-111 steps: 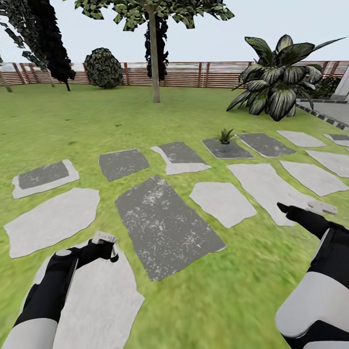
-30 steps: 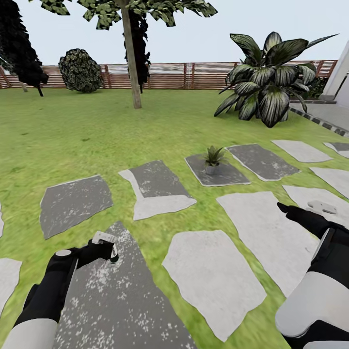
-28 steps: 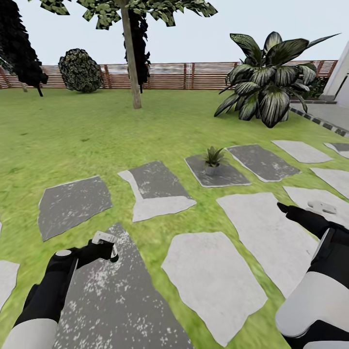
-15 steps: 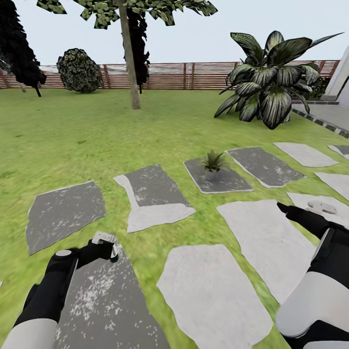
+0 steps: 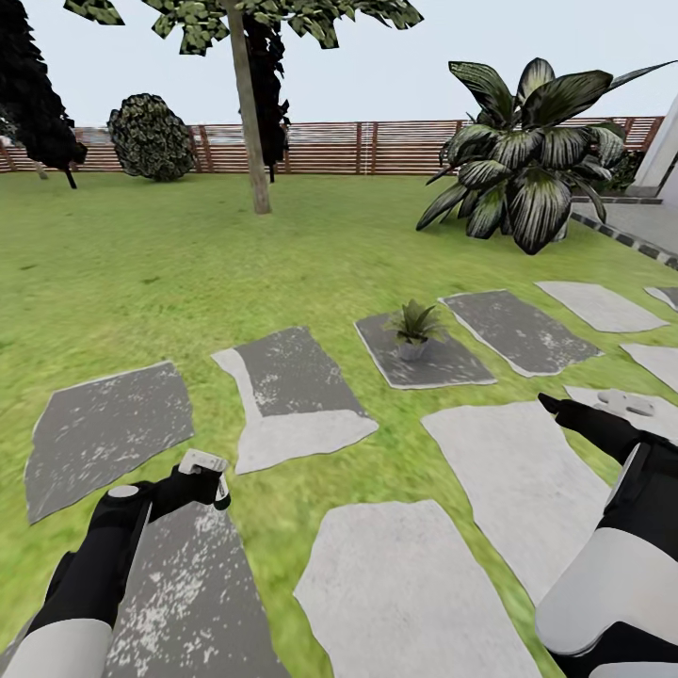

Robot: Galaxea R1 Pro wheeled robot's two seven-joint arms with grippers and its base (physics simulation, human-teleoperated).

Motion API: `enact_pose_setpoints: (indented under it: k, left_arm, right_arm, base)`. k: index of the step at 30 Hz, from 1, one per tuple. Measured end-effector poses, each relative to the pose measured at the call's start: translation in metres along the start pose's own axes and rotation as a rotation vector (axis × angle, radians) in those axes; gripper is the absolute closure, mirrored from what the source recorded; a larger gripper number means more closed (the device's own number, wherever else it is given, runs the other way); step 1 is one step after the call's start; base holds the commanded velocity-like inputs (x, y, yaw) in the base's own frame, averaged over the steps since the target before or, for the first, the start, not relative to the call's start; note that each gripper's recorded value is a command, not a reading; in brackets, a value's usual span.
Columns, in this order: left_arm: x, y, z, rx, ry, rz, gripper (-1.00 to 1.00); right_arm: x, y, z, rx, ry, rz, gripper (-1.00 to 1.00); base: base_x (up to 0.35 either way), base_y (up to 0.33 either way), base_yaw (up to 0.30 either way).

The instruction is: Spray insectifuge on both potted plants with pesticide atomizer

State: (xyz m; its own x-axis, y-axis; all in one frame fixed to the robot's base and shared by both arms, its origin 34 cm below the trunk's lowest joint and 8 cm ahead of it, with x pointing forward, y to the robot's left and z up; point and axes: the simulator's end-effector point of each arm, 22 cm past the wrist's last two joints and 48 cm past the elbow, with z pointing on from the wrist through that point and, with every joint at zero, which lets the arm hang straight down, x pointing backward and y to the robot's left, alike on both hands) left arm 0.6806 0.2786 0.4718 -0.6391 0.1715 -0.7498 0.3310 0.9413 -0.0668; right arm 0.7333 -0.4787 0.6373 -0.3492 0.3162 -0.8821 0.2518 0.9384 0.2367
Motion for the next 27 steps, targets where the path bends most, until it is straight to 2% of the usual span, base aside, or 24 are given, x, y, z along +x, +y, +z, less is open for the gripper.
enact_pose_setpoints:
  k: [6,27]
  left_arm:
    - [0.0,-0.001,0.0,0.001,0.0,0.0,1.0]
    - [-0.041,-0.001,-0.022,0.005,0.0,-0.001,1.0]
  right_arm:
    - [0.0,0.0,0.0,0.0,0.001,0.0,-1.0]
    - [-0.043,0.014,-0.009,-0.001,0.002,0.0,-1.0]
  base:
    - [0.005,-0.001,0.0]
    - [0.0,0.0,0.0]
